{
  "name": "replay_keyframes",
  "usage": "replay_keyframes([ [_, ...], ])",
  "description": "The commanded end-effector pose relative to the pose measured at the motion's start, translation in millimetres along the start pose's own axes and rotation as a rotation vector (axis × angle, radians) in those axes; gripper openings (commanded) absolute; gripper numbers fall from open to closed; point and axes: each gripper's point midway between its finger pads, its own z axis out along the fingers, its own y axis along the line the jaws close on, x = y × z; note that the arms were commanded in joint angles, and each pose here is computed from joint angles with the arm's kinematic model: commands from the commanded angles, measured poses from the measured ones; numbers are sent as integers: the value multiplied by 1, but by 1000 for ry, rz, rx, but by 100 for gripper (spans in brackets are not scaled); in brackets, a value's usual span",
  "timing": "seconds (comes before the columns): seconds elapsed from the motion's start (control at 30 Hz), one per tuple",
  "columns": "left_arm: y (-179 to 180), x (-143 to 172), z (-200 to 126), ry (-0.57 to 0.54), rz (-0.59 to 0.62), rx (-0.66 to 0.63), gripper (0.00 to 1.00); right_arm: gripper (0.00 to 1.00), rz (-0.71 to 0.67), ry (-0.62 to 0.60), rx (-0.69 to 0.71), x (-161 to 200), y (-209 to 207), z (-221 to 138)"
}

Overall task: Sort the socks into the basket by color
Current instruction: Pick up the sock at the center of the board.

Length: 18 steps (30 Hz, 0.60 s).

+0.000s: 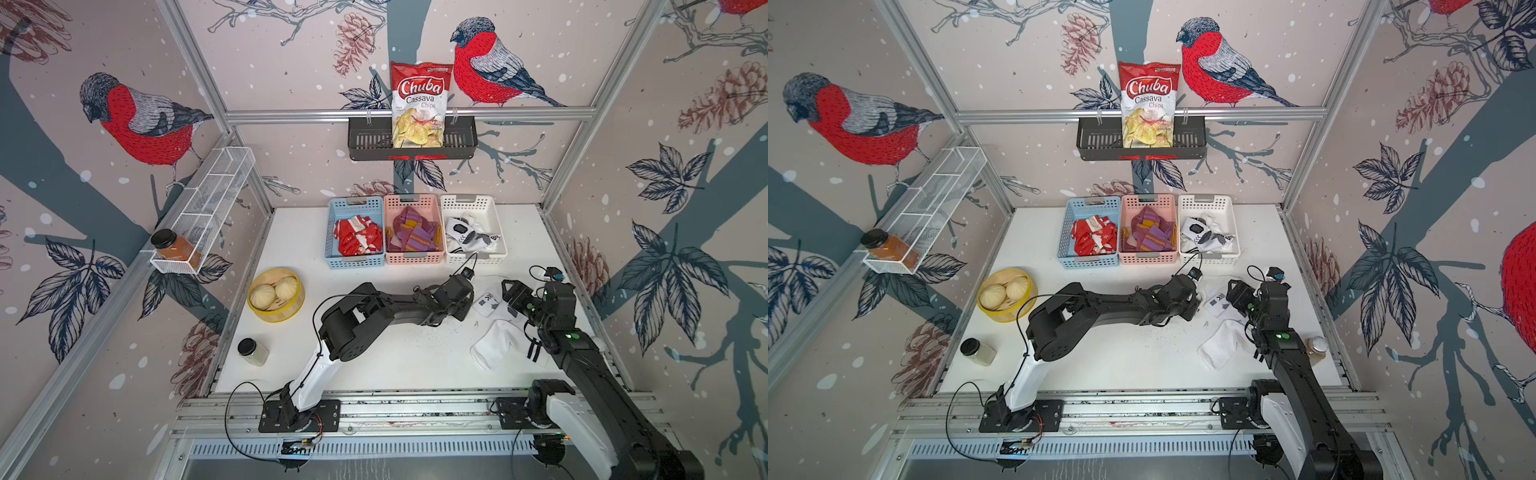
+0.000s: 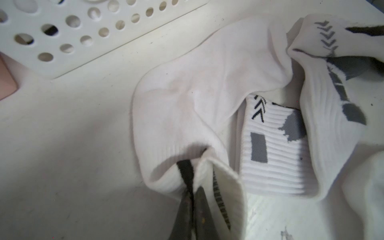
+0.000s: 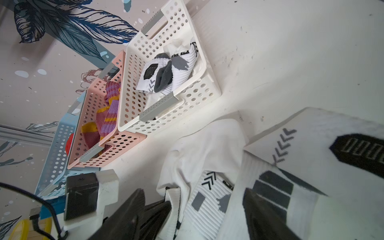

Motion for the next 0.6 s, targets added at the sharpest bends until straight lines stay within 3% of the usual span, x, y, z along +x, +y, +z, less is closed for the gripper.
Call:
replay_keyframes([
  [0.0,8,6,-7,27,23,-34,0,76,-11,-3,5,0,-1,-1],
  [0.33,15,-16,-42,-8,51,-36,0,76,-6,-15,38,-10,-3,-3],
  [0.57,27,-27,-74,-32,50,-16,0,77,7,31,138,-7,-20,-5],
])
